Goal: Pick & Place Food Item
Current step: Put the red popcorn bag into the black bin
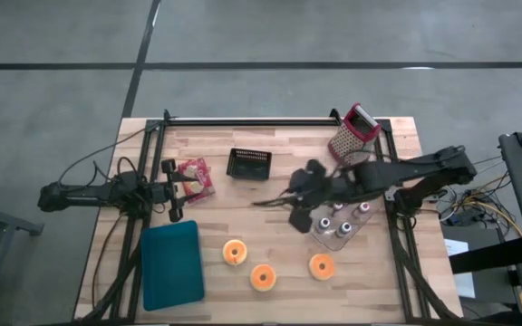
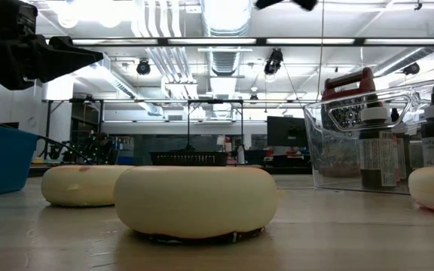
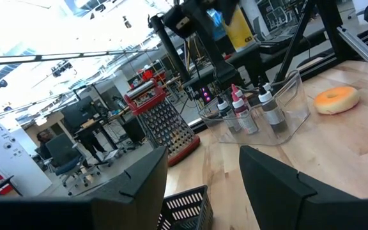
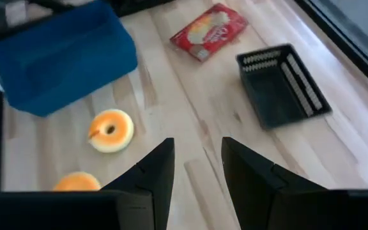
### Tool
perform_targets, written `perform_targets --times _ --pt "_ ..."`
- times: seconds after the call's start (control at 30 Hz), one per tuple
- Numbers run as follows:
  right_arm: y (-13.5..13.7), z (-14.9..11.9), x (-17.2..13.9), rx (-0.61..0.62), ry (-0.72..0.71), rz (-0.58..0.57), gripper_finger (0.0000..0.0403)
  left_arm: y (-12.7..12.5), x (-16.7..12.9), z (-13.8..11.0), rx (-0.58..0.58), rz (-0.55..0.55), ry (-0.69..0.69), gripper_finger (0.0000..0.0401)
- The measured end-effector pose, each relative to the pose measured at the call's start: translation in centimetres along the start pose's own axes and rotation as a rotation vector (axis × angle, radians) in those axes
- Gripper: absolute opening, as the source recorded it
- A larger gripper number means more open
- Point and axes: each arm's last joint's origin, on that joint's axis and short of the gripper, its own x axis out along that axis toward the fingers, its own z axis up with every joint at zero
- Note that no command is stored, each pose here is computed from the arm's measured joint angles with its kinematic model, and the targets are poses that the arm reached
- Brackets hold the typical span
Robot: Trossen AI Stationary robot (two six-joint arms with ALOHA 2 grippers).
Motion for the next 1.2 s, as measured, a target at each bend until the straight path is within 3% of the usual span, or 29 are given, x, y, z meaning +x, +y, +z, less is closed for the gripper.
perform_targets --times 0.47,0.6,0.83,1.03,1.2 --pt "2.2 -1.2 10.1 -0.335 -0.074 -0.235 0.0123 0.0 0.0 0.0 0.000 -0.001 0.000 0.0200" --pt "1.0 -0.8 11.8 -0.481 -0.105 -0.265 0.0123 0.0 0.0 0.0 0.000 -0.002 0.003 0.0200" --pt "-3.8 -1.0 14.4 -0.667 -0.045 -0.302 0.0123 -0.1 0.1 -0.1 0.002 -0.008 0.018 0.0200" --pt "-6.3 -1.1 16.3 -0.726 -0.215 -0.150 0.0123 -0.2 0.1 -0.3 0.004 -0.016 0.032 0.0200" --pt "-7.4 -2.0 17.0 -0.762 -0.272 -0.150 0.0123 -0.2 0.1 -0.3 0.003 -0.017 0.033 0.0200"
